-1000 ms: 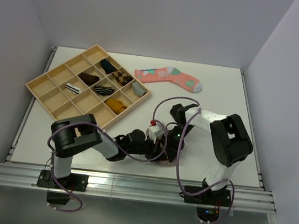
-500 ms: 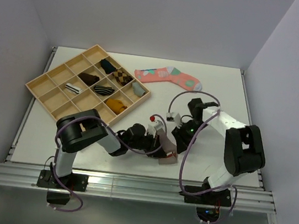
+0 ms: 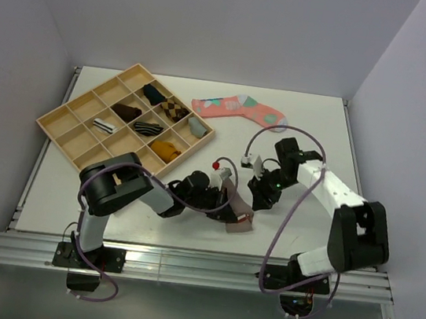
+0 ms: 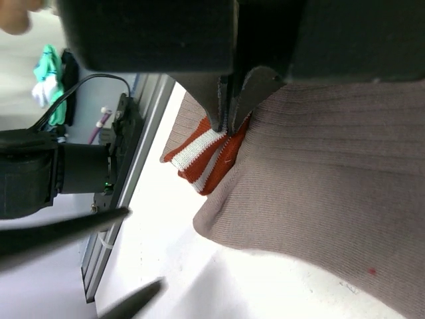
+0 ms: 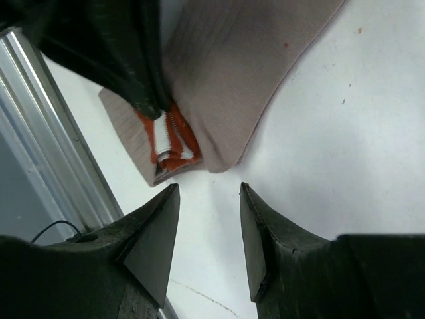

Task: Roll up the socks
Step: Roll the sock at the center of the board.

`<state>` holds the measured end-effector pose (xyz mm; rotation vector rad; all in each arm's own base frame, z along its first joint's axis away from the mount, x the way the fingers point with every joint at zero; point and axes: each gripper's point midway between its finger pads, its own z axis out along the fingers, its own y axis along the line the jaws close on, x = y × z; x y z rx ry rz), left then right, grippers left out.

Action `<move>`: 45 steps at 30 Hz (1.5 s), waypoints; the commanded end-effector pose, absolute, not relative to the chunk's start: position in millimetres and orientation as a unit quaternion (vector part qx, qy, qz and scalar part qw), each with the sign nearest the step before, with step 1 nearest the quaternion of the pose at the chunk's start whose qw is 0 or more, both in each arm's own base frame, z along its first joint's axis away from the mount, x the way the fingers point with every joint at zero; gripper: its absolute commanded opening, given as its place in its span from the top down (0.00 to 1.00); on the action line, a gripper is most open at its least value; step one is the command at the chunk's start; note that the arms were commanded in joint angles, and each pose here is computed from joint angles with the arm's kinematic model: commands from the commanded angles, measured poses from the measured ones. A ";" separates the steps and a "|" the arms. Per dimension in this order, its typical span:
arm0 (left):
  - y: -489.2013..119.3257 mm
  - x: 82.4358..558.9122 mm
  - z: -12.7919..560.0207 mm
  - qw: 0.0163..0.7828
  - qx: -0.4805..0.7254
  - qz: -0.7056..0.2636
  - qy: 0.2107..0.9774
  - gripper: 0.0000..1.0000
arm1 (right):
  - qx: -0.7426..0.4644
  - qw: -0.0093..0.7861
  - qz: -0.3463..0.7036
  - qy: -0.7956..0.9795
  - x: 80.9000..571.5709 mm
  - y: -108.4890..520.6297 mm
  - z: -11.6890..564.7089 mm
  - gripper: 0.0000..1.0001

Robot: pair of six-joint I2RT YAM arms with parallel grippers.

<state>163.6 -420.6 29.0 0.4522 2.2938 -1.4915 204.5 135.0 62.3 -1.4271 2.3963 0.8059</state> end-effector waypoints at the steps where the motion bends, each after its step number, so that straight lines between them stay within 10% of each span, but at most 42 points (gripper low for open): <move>1: -395.8 139.3 -14.4 0.080 0.137 -0.454 0.877 1.00 | -0.516 0.195 0.247 0.797 213.1 133.9 77.4 0.52; 13: -393.3 125.4 5.8 -0.073 0.090 -0.444 0.889 1.00 | -0.646 0.273 0.226 0.676 166.5 133.1 80.8 0.47; 45: -409.0 151.8 8.1 -0.111 0.075 -0.457 0.879 1.00 | -0.761 0.215 0.162 0.591 126.8 176.4 25.5 0.50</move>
